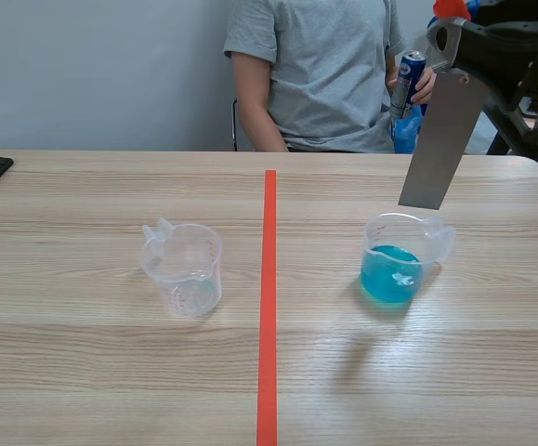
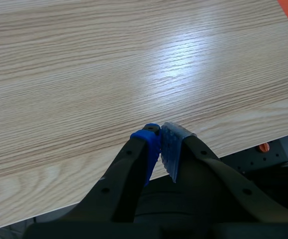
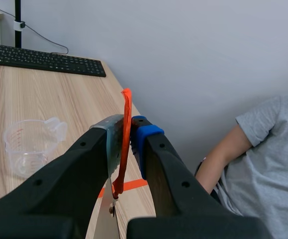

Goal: Do the redox reaction experiment.
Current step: 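Raise the plate and point at it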

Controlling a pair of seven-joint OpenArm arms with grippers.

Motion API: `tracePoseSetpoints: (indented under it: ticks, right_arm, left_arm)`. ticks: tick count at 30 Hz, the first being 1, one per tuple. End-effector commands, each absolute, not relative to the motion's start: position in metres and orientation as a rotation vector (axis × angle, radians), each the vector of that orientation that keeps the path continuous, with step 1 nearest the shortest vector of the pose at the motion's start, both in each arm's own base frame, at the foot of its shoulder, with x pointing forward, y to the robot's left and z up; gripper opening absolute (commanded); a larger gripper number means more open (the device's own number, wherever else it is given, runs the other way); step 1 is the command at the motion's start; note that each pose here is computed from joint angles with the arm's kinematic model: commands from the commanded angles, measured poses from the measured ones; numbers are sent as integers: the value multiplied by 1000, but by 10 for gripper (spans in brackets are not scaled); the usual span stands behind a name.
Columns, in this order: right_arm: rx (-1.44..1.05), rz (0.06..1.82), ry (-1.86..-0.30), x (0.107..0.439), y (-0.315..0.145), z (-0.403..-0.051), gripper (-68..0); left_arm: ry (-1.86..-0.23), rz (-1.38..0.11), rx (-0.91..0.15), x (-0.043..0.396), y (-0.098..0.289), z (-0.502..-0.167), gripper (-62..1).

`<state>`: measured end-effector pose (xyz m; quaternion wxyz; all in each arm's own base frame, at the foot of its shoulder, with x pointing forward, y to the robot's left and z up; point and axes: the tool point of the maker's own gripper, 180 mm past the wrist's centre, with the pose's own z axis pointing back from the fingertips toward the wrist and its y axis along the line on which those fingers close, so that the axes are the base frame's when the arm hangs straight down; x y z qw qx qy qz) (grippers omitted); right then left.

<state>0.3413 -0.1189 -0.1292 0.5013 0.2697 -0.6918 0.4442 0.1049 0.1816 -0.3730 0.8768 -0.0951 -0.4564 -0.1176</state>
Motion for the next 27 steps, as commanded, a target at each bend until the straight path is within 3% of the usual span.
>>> tracePoseSetpoints:
  ticks: [1,14,27]
  right_arm:
    - [654,1077,-1708,341,-123,-114,-660]
    - [651,1077,-1705,341,-123,-115,-660]
    - [649,1078,-1702,342,-123,-115,-660]
  left_arm:
    - [-977,-243,-209,109,179,-368,-567]
    - [-983,-275,-222,111,179,-365,-567]
    - [-1078,-562,-485,140,150,-316,-567]
